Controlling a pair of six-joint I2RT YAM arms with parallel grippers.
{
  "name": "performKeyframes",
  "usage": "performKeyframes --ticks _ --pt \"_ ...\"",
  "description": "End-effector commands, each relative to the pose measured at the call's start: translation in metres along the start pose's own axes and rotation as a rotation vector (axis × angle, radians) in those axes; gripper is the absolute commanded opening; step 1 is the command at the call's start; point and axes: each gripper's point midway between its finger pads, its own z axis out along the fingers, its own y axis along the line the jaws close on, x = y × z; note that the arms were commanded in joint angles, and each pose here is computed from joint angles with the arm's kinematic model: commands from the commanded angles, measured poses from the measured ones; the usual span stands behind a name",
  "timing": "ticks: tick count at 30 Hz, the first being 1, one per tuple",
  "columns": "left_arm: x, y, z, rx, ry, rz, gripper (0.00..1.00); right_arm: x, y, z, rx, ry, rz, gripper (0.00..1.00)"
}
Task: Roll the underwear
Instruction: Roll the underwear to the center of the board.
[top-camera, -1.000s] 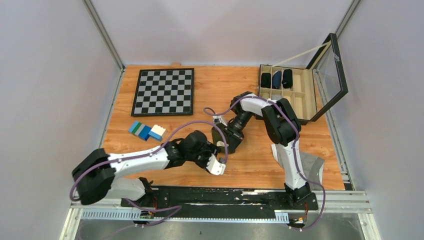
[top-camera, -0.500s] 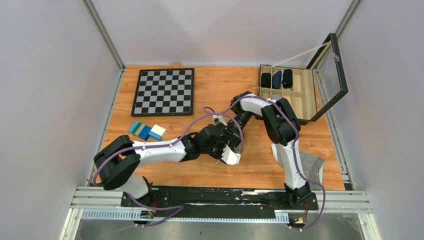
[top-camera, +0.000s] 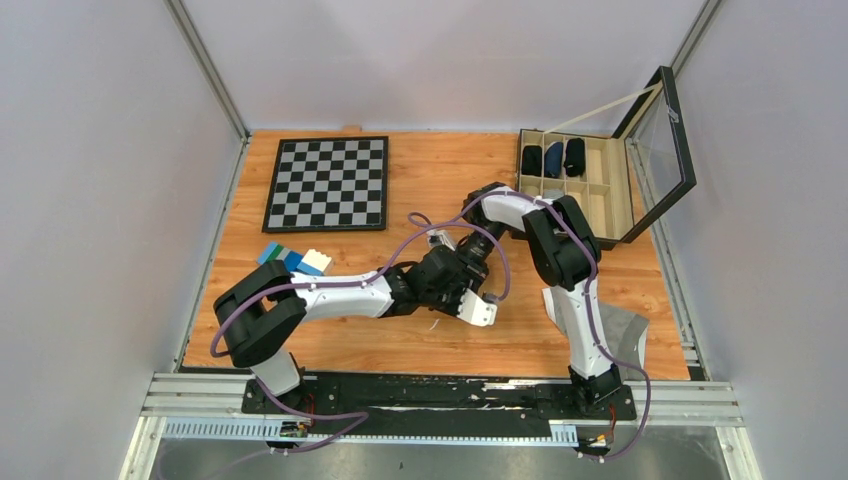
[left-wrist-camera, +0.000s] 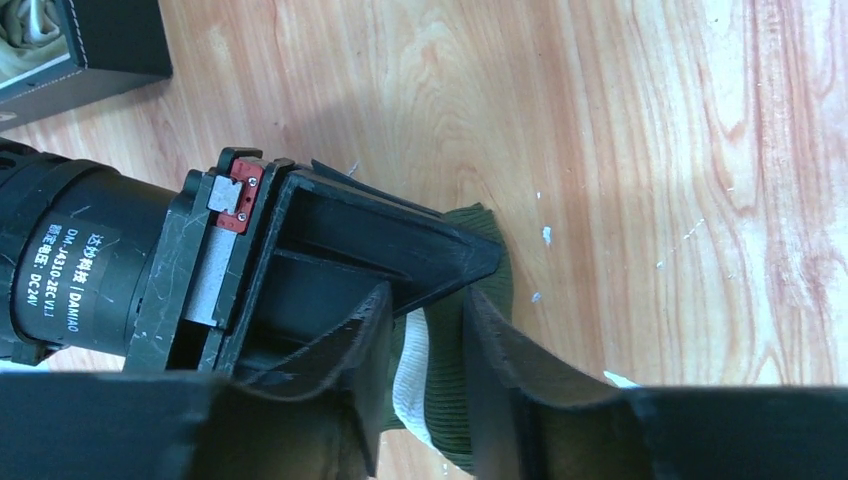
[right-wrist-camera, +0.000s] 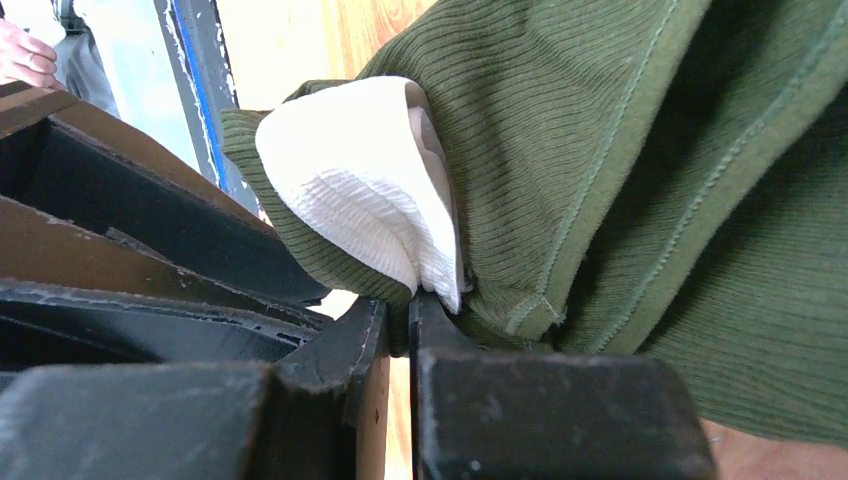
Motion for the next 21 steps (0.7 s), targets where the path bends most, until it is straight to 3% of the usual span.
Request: performKeyframes --ticks 1,4,15,18,21 --pt "0.047 -0.016 -0.007 0.011 0.182 -0.098 0.45 0.003 -0.006 0.003 0.019 0.035 -0.027 0.01" --pt "0.054 -0.019 -0.017 -0.003 0.215 -0.097 0.54 0.002 -0.005 0.002 0.022 0.031 -0.028 0.01" --pt "0.073 -0.033 -0.023 0.038 0.335 -0.185 0.51 -0.002 -0.003 -0.002 0.030 0.022 -0.023 0.01" --pt "0.068 -0.032 -0.031 0.026 0.305 -0.186 0.54 -0.003 -0.001 -0.003 0.032 0.023 -0.027 0.01" --pt "0.065 -0.032 -0.033 0.028 0.295 -0.186 0.52 -0.003 -0.001 -0.003 0.031 0.019 -0.023 0.01"
